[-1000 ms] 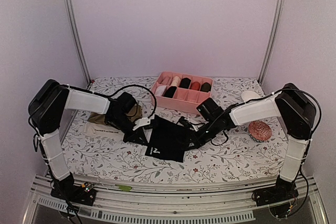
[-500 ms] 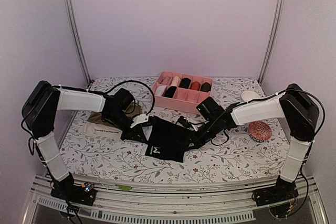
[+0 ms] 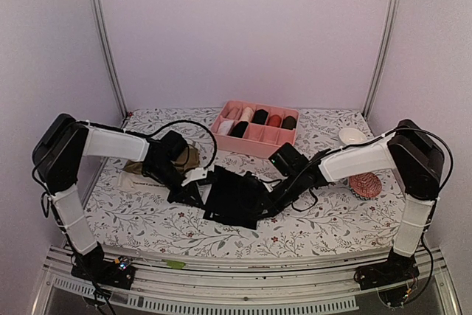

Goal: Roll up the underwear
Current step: Fold the underwear at the center of the board, then smooth out the underwear at the center of the board.

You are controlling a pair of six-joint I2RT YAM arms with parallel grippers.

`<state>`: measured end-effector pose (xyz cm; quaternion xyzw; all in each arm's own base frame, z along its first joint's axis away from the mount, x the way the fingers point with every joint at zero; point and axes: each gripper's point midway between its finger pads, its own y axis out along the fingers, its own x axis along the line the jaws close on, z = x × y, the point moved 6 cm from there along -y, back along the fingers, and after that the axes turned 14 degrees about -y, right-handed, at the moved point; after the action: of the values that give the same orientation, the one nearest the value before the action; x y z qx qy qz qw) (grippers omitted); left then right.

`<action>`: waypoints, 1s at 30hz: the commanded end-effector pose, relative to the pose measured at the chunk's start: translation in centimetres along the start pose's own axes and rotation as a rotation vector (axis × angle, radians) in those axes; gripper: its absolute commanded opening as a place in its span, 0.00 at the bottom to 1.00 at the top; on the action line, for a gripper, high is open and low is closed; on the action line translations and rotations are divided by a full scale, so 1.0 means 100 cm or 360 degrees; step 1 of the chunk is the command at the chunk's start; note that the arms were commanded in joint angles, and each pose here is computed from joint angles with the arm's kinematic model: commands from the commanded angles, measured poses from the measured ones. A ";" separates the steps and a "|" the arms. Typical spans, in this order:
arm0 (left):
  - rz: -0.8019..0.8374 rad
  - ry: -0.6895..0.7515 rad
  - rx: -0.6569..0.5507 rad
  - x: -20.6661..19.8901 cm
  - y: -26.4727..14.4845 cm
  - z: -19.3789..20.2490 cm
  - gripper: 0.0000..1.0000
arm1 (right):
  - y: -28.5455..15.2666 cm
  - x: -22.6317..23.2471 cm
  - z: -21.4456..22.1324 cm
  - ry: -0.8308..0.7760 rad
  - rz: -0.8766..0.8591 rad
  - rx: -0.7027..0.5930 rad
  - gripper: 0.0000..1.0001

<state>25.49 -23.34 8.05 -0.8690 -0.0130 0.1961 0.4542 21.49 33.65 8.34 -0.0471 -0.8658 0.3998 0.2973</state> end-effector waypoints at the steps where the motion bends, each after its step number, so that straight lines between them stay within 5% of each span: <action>1: 0.0027 0.0014 0.0026 -0.001 0.009 0.006 0.00 | 0.006 -0.002 0.008 0.0025 -0.0023 0.0029 0.00; 5: 0.0039 0.0040 0.0026 -0.004 0.008 0.007 0.00 | 0.002 0.003 0.006 0.0016 -0.0047 0.0015 0.08; 9: 0.0089 0.0109 0.0040 -0.017 -0.001 0.009 0.25 | -0.005 0.012 0.004 -0.0014 -0.0093 0.0009 0.31; 14: 0.0072 0.0215 0.0010 -0.031 -0.018 0.009 0.30 | -0.029 0.027 -0.011 -0.0054 -0.0129 -0.0081 0.43; 22: -0.0084 0.0090 -0.0138 -0.008 -0.017 -0.027 0.22 | -0.021 0.002 -0.024 0.0143 -0.0006 -0.0100 0.29; 30: -0.0052 0.0005 -0.0010 -0.002 0.019 -0.013 0.12 | 0.006 -0.016 -0.014 0.0214 0.0036 0.0022 0.20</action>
<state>26.23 -24.94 8.96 -0.8799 -0.0279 0.1814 0.4382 23.49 34.70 9.39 -0.0720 -0.8548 0.3842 0.3414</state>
